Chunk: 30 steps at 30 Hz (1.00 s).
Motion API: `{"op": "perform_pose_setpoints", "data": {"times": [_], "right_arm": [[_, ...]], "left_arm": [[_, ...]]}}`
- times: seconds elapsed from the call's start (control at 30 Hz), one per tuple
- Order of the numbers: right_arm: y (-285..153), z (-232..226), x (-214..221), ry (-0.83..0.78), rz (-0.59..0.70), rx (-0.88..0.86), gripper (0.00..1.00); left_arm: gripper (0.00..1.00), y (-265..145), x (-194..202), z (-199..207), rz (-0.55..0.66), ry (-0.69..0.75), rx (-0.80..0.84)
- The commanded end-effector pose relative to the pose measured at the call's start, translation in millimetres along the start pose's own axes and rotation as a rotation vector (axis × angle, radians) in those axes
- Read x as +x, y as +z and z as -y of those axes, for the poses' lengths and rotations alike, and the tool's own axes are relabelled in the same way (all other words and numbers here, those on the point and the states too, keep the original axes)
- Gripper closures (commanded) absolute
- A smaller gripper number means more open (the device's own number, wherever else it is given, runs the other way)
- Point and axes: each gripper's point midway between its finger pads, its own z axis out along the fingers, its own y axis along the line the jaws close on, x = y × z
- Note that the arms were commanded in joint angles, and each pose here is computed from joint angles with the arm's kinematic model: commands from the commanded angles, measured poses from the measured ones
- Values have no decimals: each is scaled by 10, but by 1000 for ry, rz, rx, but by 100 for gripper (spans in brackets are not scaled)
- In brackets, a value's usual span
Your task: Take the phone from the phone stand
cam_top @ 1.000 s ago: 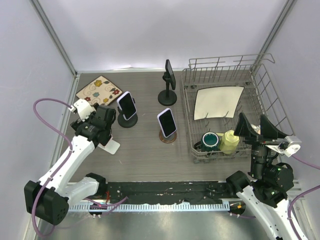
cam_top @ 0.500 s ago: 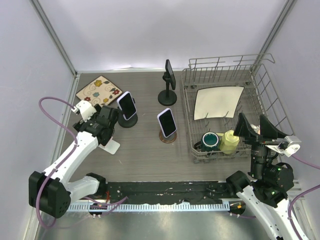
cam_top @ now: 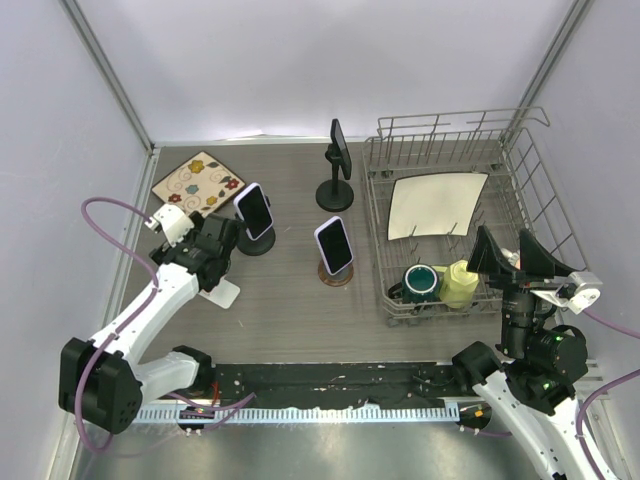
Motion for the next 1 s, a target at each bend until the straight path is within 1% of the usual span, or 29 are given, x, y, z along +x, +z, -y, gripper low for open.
{"op": "perform_pose_setpoints", "data": {"times": [0.0, 0.13, 0.2, 0.23, 0.4, 0.43, 0.5, 0.53, 0.57, 0.6, 0.63, 0.7, 0.73, 0.77, 0.8, 0.83, 0.87, 0.93, 0.97], "right_arm": [[-2, -28, -159, 8, 32, -16, 2], [-2, -33, -159, 8, 32, -19, 2], [-2, -33, -152, 7, 31, -19, 2], [-2, -37, -159, 9, 32, -21, 2], [-4, -38, -159, 9, 32, -22, 2], [-3, -42, -155, 9, 31, -24, 2], [-2, -39, -148, 8, 29, -22, 2], [-3, -40, -140, 7, 28, -23, 2], [-2, -39, -148, 9, 29, -22, 2], [-3, -44, -147, 9, 29, -25, 2], [-5, -43, -151, 11, 30, -25, 2], [-3, -47, -146, 11, 28, -26, 2], [-3, -49, -146, 12, 28, -27, 2], [-5, -51, -156, 14, 30, -29, 2], [-3, -49, -152, 13, 29, -27, 2], [-4, -54, -147, 14, 26, -29, 2], [-7, -55, -155, 15, 28, -31, 2], [-6, -52, -152, 15, 25, -28, 2], [-6, -52, -152, 16, 25, -28, 2]], "left_arm": [[8, 3, -68, 44, 34, -83, 6], [14, -46, -138, 40, 36, -102, 23], [21, -76, -186, 40, 39, -106, 35], [26, -97, -228, 35, 43, -120, 43], [39, -198, -347, 84, 32, -149, 97], [43, -216, -372, 94, 32, -153, 108], [48, -273, -466, 112, 37, -165, 134], [52, -296, -490, 127, 33, -167, 147], [55, -336, -573, 136, 41, -183, 164], [58, -359, -620, 147, 48, -162, 178], [64, -383, -664, 158, 53, -154, 191], [69, -458, -858, 192, 84, -138, 219], [75, -482, -932, 181, 101, -80, 224], [78, -546, -1100, 206, 124, -83, 238], [82, -567, -1153, 231, 129, -59, 244], [89, -590, -1226, 234, 142, -4, 249], [91, -660, -1364, 287, 153, -8, 274], [97, -670, -1434, 357, 153, 41, 287], [98, -714, -1542, 407, 155, 72, 322]]}}
